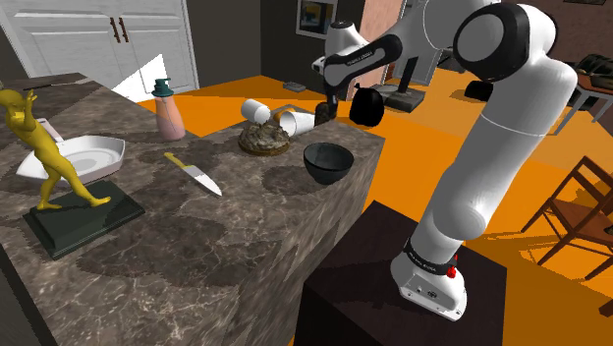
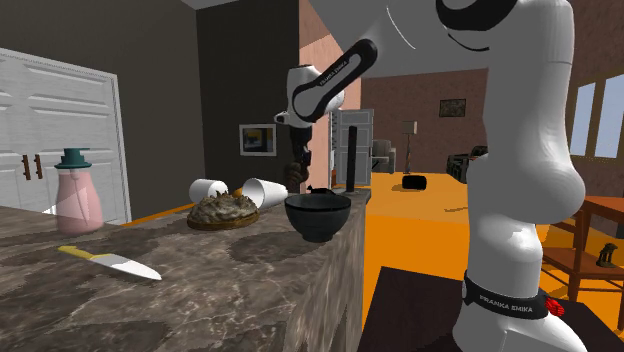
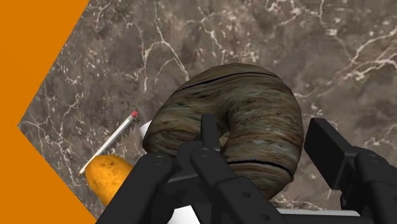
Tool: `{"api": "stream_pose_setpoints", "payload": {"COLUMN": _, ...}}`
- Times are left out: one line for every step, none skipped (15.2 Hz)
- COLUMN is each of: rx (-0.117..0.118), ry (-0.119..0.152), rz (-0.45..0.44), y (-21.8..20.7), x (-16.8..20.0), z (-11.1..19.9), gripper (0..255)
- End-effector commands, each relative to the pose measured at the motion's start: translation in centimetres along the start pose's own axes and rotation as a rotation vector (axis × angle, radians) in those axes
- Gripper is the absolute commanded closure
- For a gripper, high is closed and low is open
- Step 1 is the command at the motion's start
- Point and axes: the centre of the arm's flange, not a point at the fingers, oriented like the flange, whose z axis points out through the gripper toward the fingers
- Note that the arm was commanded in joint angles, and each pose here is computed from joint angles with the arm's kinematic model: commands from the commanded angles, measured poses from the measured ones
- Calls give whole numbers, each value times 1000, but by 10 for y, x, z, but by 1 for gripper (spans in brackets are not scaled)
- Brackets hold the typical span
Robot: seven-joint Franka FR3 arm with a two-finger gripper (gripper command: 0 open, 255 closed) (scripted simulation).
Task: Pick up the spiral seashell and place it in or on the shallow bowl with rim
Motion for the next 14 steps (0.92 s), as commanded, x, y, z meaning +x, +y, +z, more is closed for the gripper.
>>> {"api": "stream_pose_setpoints", "payload": {"rx": 0, "ry": 0, "rz": 0, "y": 2, "x": -2, "z": -11, "gripper": 255}}
{"api": "stream_pose_setpoints", "payload": {"rx": 0, "ry": 0, "rz": 0, "y": 4, "x": -2, "z": -16, "gripper": 255}}
{"api": "stream_pose_setpoints", "payload": {"rx": 0, "ry": 0, "rz": 0, "y": 6, "x": -3, "z": -21, "gripper": 255}}
{"api": "stream_pose_setpoints", "payload": {"rx": 0, "ry": 0, "rz": 0, "y": 8, "x": -4, "z": -26, "gripper": 255}}
{"api": "stream_pose_setpoints", "payload": {"rx": 0, "ry": 0, "rz": 0, "y": 10, "x": -4, "z": -31, "gripper": 255}}
{"api": "stream_pose_setpoints", "payload": {"rx": 0, "ry": 0, "rz": 0, "y": 12, "x": -5, "z": -35, "gripper": 255}}
{"api": "stream_pose_setpoints", "payload": {"rx": 0, "ry": 0, "rz": 0, "y": 14, "x": -5, "z": -40, "gripper": 255}}
{"api": "stream_pose_setpoints", "payload": {"rx": 0, "ry": 0, "rz": 0, "y": 16, "x": -6, "z": -45, "gripper": 255}}
{"api": "stream_pose_setpoints", "payload": {"rx": 0, "ry": 0, "rz": 0, "y": 18, "x": -7, "z": -50, "gripper": 255}}
{"api": "stream_pose_setpoints", "payload": {"rx": 0, "ry": 0, "rz": 0, "y": 20, "x": -7, "z": -55, "gripper": 255}}
{"api": "stream_pose_setpoints", "payload": {"rx": 0, "ry": 0, "rz": 0, "y": 22, "x": -8, "z": -60, "gripper": 255}}
{"api": "stream_pose_setpoints", "payload": {"rx": 0, "ry": 0, "rz": 0, "y": 24, "x": -8, "z": -65, "gripper": 255}}
{"api": "stream_pose_setpoints", "payload": {"rx": 0, "ry": 0, "rz": 0, "y": 26, "x": -9, "z": -70, "gripper": 255}}
{"api": "stream_pose_setpoints", "payload": {"rx": 0, "ry": 0, "rz": 0, "y": 27, "x": -9, "z": -73, "gripper": 255}}
